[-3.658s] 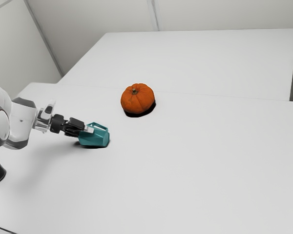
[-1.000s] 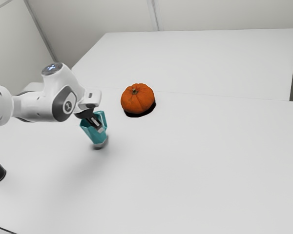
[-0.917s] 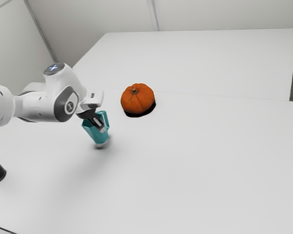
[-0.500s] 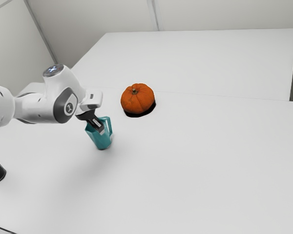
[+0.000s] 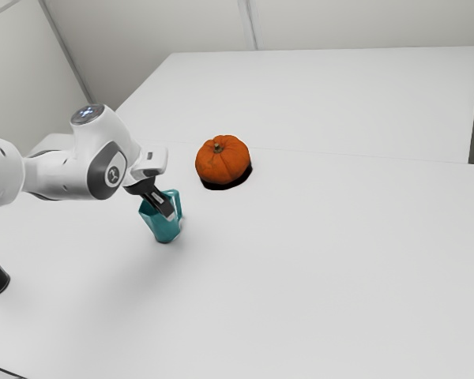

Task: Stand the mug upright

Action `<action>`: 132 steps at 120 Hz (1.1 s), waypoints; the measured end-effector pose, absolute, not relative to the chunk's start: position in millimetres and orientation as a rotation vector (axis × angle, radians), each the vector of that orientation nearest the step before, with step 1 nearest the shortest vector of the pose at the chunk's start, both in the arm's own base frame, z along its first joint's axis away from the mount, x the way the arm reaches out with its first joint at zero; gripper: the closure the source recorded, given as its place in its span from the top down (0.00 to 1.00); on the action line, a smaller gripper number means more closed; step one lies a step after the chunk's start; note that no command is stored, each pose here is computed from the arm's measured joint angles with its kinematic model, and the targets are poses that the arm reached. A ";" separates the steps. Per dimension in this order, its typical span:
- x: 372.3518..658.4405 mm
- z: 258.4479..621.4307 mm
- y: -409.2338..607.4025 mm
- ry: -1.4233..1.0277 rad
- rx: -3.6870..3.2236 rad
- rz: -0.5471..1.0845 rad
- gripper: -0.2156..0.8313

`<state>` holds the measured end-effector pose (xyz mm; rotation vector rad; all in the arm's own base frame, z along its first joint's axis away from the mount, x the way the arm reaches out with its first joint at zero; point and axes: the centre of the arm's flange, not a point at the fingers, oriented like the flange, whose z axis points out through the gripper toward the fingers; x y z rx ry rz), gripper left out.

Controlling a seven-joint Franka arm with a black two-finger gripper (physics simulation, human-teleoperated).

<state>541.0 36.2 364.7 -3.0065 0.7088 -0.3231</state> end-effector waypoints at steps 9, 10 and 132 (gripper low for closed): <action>540.9 365.3 35.7 0.709 -3.006 -0.325 0.52; 540.9 365.4 35.7 0.709 -3.006 -0.325 0.52; 549.0 454.5 37.2 0.670 -3.020 -0.445 0.74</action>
